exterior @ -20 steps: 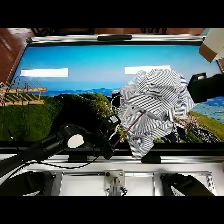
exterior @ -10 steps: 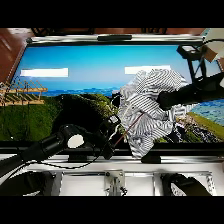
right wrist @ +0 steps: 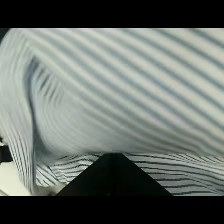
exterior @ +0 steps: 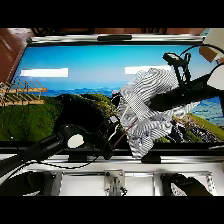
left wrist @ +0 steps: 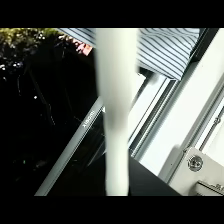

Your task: Fold the shirts.

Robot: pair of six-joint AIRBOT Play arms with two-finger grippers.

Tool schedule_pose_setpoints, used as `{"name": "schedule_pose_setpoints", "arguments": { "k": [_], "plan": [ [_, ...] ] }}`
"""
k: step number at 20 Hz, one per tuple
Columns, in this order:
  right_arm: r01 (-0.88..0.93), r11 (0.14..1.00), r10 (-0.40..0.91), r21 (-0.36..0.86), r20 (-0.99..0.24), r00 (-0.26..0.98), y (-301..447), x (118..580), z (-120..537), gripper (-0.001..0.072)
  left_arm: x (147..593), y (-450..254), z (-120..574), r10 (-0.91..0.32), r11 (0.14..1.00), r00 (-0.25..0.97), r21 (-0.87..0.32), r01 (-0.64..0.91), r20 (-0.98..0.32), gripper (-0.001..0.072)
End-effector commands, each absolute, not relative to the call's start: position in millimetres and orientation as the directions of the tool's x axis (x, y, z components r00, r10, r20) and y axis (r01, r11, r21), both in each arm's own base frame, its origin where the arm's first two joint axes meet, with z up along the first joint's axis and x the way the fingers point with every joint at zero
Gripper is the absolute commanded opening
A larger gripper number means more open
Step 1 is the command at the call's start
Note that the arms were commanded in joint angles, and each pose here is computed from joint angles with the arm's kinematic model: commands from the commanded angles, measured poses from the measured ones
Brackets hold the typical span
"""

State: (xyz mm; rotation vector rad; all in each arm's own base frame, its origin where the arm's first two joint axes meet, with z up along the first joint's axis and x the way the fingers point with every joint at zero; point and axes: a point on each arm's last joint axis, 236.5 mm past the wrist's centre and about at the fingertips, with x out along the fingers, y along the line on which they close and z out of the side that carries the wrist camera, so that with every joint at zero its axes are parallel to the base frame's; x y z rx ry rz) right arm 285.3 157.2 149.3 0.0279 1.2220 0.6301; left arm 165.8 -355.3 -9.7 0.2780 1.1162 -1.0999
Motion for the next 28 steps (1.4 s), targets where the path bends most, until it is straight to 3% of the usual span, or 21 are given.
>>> {"name": "schedule_pose_setpoints", "arguments": {
  "k": [1, 2, 3, 7, 10, 12, 14, 15, 16, 18, 19, 20, 25, 28],
  "plan": [
    [-0.508, 0.754, 0.553, 0.416, -0.820, 0.149, 183, 253, 172, 0.0105, 166, -355, -10, -0.566, 0.482, 0.010, -0.321, 0.815, -0.825, 0.0064],
    [-0.519, 0.754, 0.557, 0.402, -0.811, 0.180, 182, 253, 180, 0.0338, 165, -355, -10, -0.564, 0.482, 0.008, -0.321, 0.815, -0.826, 0.0064],
    [-0.527, 0.760, 0.558, 0.381, -0.798, 0.228, 178, 257, 193, 0.0650, 164, -354, -10, -0.562, 0.481, 0.005, -0.322, 0.815, -0.827, 0.0064],
    [-0.507, 0.818, 0.531, 0.270, -0.694, 0.486, 141, 276, 280, 0.0659, 164, -354, -11, -0.559, 0.480, 0.002, -0.322, 0.816, -0.829, 0.0064],
    [-0.281, 0.958, 0.257, 0.060, -0.616, 0.745, 61, 319, 321, 0.0657, 162, -352, -12, -0.553, 0.470, -0.008, -0.319, 0.823, -0.833, 0.0064],
    [-0.102, 0.993, 0.037, -0.057, -0.672, 0.740, 2, 343, 300, 0.0629, 155, -347, -15, -0.532, 0.448, -0.036, -0.318, 0.836, -0.846, 0.0064],
    [-0.132, 0.988, 0.025, -0.077, -0.767, 0.641, -7, 359, 260, 0.0629, 150, -343, -17, -0.513, 0.433, -0.057, -0.316, 0.844, -0.856, 0.0064],
    [-0.297, 0.946, 0.076, -0.126, -0.807, 0.585, 7, 365, 241, 0.0629, 149, -339, -19, -0.497, 0.425, -0.060, -0.303, 0.853, -0.866, 0.0064],
    [-0.518, 0.832, 0.128, -0.199, -0.839, 0.528, 24, 367, 225, 0.0629, 148, -333, -22, -0.472, 0.404, -0.066, -0.283, 0.870, -0.879, 0.0064],
    [-0.856, 0.415, 0.238, -0.307, -0.872, 0.428, 63, 364, 205, 0.0629, 150, -318, -30, -0.410, 0.390, -0.057, -0.232, 0.891, -0.910, 0.0064],
    [-0.908, 0.257, 0.266, -0.330, -0.879, 0.395, 78, 363, 199, 0.0629, 152, -314, -30, -0.392, 0.385, -0.049, -0.212, 0.898, -0.919, 0.0064],
    [-0.924, 0.169, 0.273, -0.344, -0.884, 0.379, 87, 363, 194, 0.0629, 155, -312, -29, -0.381, 0.379, -0.039, -0.194, 0.905, -0.924, 0.0064],
    [-0.971, 0.054, 0.307, -0.232, -0.922, 0.237, 113, 346, 172, 0.0629, 173, -326, -3, -0.422, 0.338, 0.022, -0.135, 0.932, -0.906, 0.0064],
    [-0.976, 0.016, 0.298, -0.218, -0.931, 0.213, 113, 347, 162, 0.0629, 184, -331, 11, -0.433, 0.292, 0.063, -0.074, 0.954, -0.899, 0.0064]
  ]
}}
